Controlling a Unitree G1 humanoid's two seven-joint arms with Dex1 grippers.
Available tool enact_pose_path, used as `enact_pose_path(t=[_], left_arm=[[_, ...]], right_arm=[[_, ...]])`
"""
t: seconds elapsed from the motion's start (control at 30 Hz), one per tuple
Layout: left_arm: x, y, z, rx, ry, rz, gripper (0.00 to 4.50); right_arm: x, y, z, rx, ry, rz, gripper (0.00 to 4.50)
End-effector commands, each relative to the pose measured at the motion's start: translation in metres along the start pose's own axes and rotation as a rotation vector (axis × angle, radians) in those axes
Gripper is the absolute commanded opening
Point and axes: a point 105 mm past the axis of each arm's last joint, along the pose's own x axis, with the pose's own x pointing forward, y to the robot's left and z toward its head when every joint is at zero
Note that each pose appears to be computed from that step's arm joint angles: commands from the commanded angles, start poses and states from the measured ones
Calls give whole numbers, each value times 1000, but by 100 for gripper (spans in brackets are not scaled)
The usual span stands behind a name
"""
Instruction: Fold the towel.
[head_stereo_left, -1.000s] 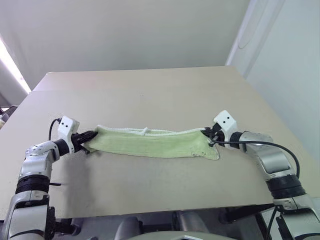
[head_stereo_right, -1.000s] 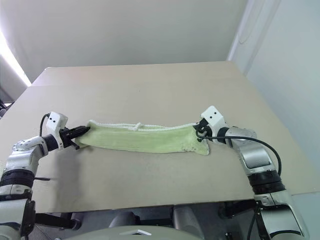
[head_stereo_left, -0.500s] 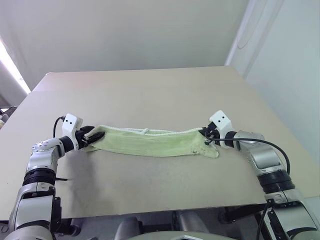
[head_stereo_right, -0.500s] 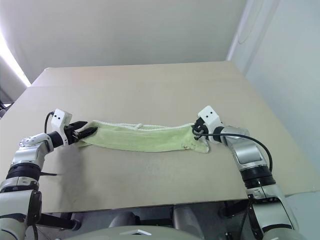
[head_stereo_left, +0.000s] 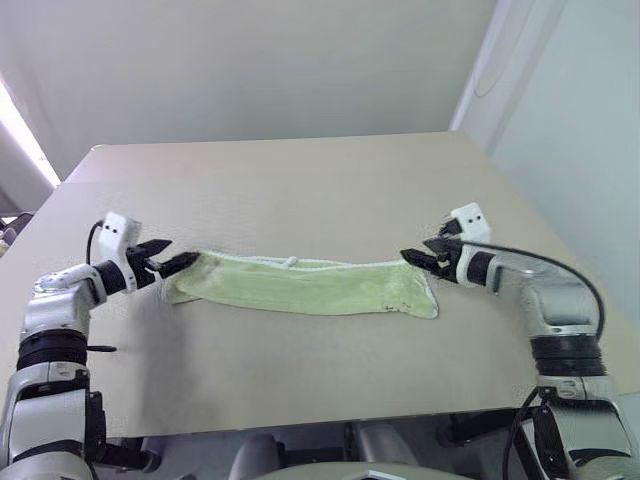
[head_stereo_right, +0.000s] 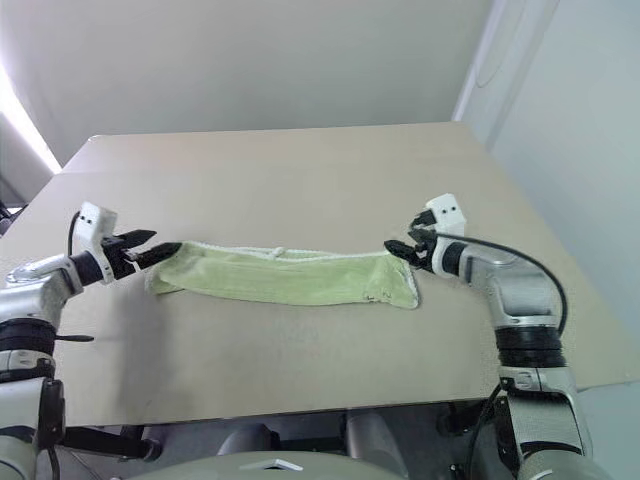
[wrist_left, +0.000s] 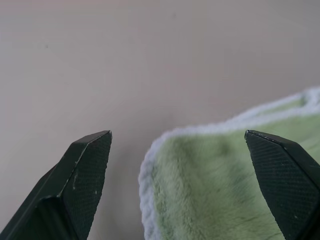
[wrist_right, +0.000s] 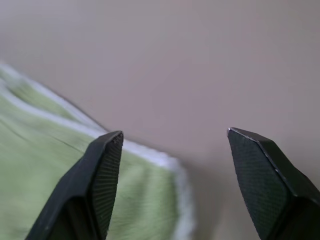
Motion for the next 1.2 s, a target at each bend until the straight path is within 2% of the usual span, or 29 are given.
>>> enact_pose_path(t=[0.03,0.13,0.3,0.43,0.57,0.63,0.9,1.07,1.2], left_arm=[[0,-20,34,5,-16,-136,450],[5,-43,39,-14,51,-248,450],[16,-98,51,22,95,-491,450],[17,-134,50,91,134,-667,450],[19,-153,51,109,153,-759,450],[22,-162,45,126,192,-814,450],[37,-170,33,135,229,-857,450],[39,-172,34,140,228,-867,450],[40,-172,35,145,230,-868,450]], right_arm=[[-20,29,13,199,-5,184,352],[-37,47,14,350,-7,349,352],[-44,62,3,497,-39,498,352],[-44,80,-21,585,-11,545,352],[-44,90,-38,710,-6,490,352],[-42,86,-52,776,9,405,352],[-41,76,-86,874,33,203,352],[-35,61,-91,957,-2,60,352],[-29,37,-86,1070,-76,-74,352]])
